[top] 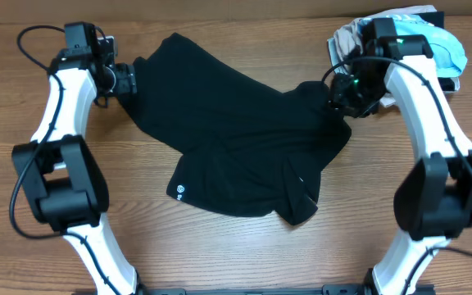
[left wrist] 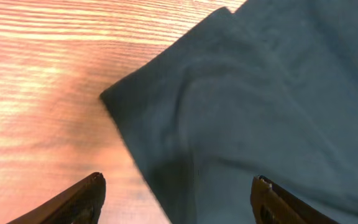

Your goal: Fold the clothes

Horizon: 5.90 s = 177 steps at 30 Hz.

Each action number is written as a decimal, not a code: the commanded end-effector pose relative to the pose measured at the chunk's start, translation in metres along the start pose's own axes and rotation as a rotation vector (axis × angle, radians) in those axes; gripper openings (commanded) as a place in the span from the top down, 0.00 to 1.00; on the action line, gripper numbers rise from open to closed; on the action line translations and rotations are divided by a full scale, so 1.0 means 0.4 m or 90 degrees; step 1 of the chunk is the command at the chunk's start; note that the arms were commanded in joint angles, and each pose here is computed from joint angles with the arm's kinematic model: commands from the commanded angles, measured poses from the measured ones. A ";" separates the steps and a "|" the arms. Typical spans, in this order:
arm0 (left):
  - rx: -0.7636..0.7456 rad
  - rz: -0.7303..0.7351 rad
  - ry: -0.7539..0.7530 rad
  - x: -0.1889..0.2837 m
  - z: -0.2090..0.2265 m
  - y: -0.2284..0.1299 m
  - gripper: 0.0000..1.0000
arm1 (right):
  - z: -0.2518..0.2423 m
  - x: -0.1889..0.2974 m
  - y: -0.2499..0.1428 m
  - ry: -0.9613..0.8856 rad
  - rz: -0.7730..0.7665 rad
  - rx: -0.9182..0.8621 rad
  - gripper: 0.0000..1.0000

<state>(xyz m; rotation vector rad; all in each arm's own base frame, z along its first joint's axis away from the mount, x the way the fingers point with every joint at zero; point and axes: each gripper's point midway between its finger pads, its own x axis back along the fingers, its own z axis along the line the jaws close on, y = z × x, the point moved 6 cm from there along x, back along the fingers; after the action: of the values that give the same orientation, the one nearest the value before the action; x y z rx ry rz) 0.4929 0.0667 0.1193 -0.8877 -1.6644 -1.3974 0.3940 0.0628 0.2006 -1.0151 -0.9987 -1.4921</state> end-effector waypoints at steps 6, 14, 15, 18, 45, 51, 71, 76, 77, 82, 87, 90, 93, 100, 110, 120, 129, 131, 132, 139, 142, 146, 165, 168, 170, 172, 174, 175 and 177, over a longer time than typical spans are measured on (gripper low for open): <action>-0.003 0.015 0.007 -0.128 0.016 -0.023 0.20 | 0.144 0.136 -0.063 0.055 -0.074 0.107 0.48; 0.046 0.027 0.024 -0.193 0.030 -0.046 0.61 | 0.156 0.131 -0.073 0.056 -0.065 0.112 0.47; 0.048 0.031 0.025 -0.195 0.030 -0.050 0.72 | 0.156 0.131 -0.074 0.056 -0.064 0.110 0.47; 0.049 0.044 0.040 -0.191 0.036 -0.058 0.96 | 0.156 0.131 -0.073 0.056 -0.064 0.098 0.48; 0.140 0.309 0.221 0.245 0.113 -0.146 0.96 | 0.254 0.050 -0.183 0.041 0.029 0.175 0.48; 0.154 0.142 0.137 0.183 0.074 -0.033 0.96 | 0.248 0.036 -0.192 0.032 0.043 0.161 0.48; 0.085 0.093 0.070 0.152 -0.011 0.015 0.07 | 0.270 0.029 -0.205 0.034 0.047 0.164 0.48; 0.138 0.150 0.061 0.187 0.060 -0.029 0.11 | 0.327 -0.018 -0.262 0.036 0.073 0.219 0.47; 0.152 0.154 0.054 0.192 0.077 -0.033 0.11 | 0.340 -0.038 -0.279 0.036 0.080 0.233 0.45; 0.209 0.156 0.032 0.207 0.153 -0.044 0.13 | 0.406 -0.129 -0.366 0.048 0.101 0.310 0.40; 0.226 0.157 0.041 0.213 0.191 -0.051 0.12 | 0.444 -0.198 -0.464 0.037 0.148 0.376 0.33; 0.224 0.164 0.045 0.214 0.192 -0.055 0.12 | 0.446 -0.236 -0.508 0.006 0.190 0.396 0.30; 0.223 0.165 0.047 0.213 0.190 -0.056 0.12 | 0.437 -0.286 -0.539 -0.029 0.238 0.402 0.27; 0.217 0.167 0.073 0.212 0.199 -0.059 0.10 | 0.407 -0.396 -0.551 -0.076 0.300 0.387 0.18; 0.202 0.170 0.078 0.207 0.203 -0.060 0.08 | 0.442 -0.430 -0.524 -0.037 0.248 0.402 0.18; 0.200 0.173 0.078 0.204 0.203 -0.062 0.07 | 0.442 -0.431 -0.522 -0.041 0.244 0.388 0.77; 0.200 0.173 0.078 0.204 0.203 -0.062 0.07 | 0.436 -0.424 -0.500 -0.086 0.210 0.346 0.96; 0.200 0.174 0.078 0.204 0.203 -0.062 0.08 | 0.443 -0.400 -0.486 -0.089 0.202 0.342 0.96; 0.200 0.175 0.078 0.204 0.203 -0.064 0.08 | 0.447 -0.377 -0.477 -0.088 0.199 0.338 0.96; 0.189 0.199 0.077 0.209 0.200 -0.080 0.13 | 0.425 -0.157 -0.437 -0.077 0.173 0.294 0.96; 0.191 0.221 0.074 0.214 0.195 -0.094 0.15 | 0.369 -0.080 -0.422 -0.086 0.172 0.241 0.96; 0.189 0.241 0.064 0.216 0.175 -0.105 0.15 | 0.294 -0.035 -0.374 -0.100 0.165 0.180 0.96; 0.061 0.236 0.045 0.182 -0.053 -0.087 0.18 | 0.159 0.044 0.040 0.057 -0.222 0.143 0.96; 0.046 0.217 0.039 0.174 -0.084 -0.075 0.18 | 0.157 0.044 0.040 0.053 -0.222 0.152 0.96; 0.037 0.206 0.035 0.169 -0.099 -0.068 0.20 | 0.156 0.040 0.038 0.053 -0.219 0.151 0.96; 0.026 0.198 0.031 0.165 -0.115 -0.064 0.23 | 0.155 0.039 0.035 0.051 -0.215 0.150 0.96; -0.004 0.196 0.025 0.153 -0.132 -0.067 0.23 | 0.153 0.038 0.033 0.051 -0.211 0.149 0.96; -0.017 0.197 0.022 0.146 -0.139 -0.072 0.23 | 0.153 0.038 0.031 0.050 -0.209 0.148 0.96; -0.029 0.201 0.019 0.122 -0.153 -0.088 0.22 | 0.151 0.037 0.029 0.049 -0.205 0.147 0.96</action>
<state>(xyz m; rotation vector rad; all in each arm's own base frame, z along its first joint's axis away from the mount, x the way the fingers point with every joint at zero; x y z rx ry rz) 0.4497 0.0140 0.1597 -1.0562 -1.4408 -1.1773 0.4095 0.1131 0.2307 -0.6670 -1.2821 -1.6207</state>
